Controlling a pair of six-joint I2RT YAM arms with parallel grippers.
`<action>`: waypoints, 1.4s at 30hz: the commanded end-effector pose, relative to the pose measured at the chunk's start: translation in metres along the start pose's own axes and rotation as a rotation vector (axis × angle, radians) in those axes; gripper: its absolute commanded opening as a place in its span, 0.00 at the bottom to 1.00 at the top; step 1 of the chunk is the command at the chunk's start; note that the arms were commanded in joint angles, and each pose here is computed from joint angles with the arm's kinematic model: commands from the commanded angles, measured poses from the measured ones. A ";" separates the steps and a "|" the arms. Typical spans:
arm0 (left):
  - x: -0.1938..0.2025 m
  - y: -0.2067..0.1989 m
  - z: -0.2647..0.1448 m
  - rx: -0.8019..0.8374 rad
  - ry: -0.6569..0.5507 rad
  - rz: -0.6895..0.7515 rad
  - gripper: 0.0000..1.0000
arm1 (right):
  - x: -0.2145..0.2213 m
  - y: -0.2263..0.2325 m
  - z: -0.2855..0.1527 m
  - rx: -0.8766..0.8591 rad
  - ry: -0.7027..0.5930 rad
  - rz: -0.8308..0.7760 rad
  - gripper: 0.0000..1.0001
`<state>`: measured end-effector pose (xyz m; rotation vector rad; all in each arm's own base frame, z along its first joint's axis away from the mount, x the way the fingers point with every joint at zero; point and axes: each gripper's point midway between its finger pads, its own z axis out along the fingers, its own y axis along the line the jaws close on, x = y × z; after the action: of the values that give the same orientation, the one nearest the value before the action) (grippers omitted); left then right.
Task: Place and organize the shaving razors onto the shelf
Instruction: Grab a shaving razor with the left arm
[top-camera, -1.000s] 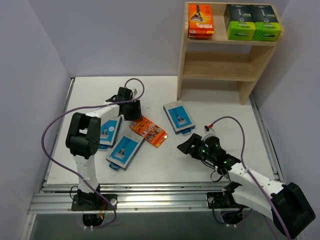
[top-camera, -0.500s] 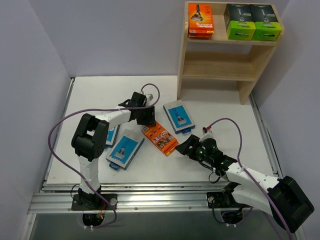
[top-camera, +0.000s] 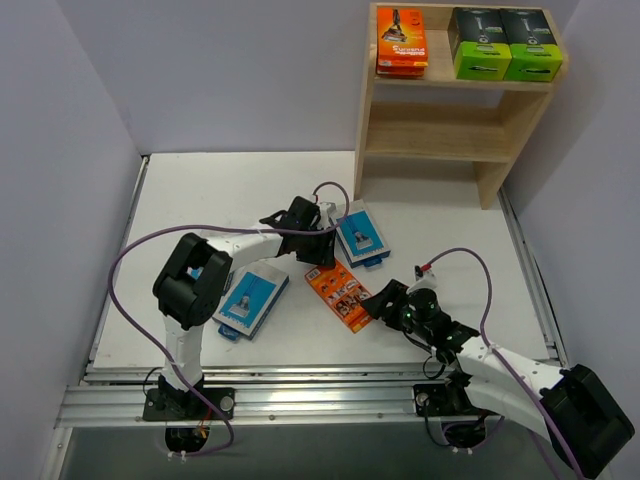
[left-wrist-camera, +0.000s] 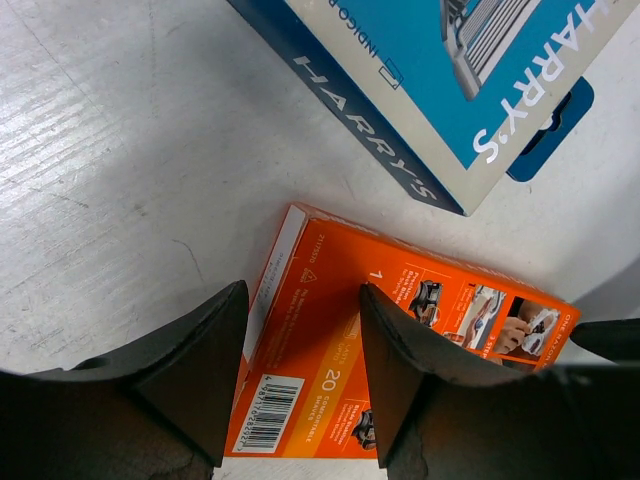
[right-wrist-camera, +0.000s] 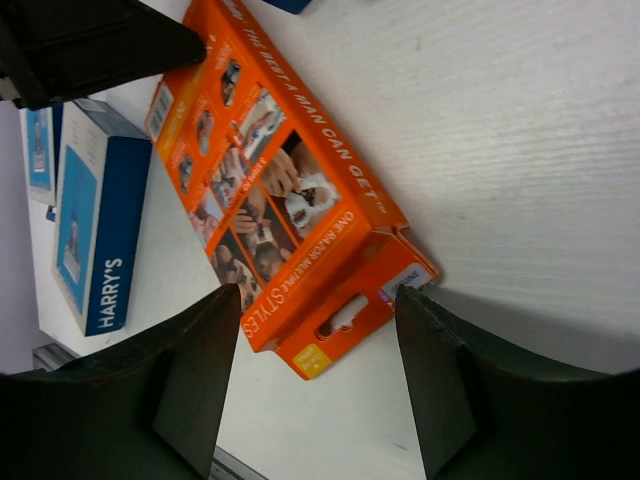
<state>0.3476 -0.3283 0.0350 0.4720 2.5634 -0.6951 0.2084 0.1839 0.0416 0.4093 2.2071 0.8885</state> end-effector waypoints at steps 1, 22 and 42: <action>0.009 0.005 -0.002 -0.010 0.028 0.033 0.57 | -0.002 -0.014 -0.001 0.046 -0.036 -0.005 0.58; 0.014 -0.012 0.004 -0.070 0.050 0.212 0.57 | -0.017 -0.029 -0.003 0.131 -0.113 -0.043 0.63; 0.014 -0.020 0.006 -0.050 0.046 0.243 0.56 | -0.012 -0.031 0.001 0.120 -0.106 -0.028 0.63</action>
<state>0.3378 -0.3453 0.0396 0.7193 2.4708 -0.5718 0.2143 0.1511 0.0245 0.4821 2.1793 0.6847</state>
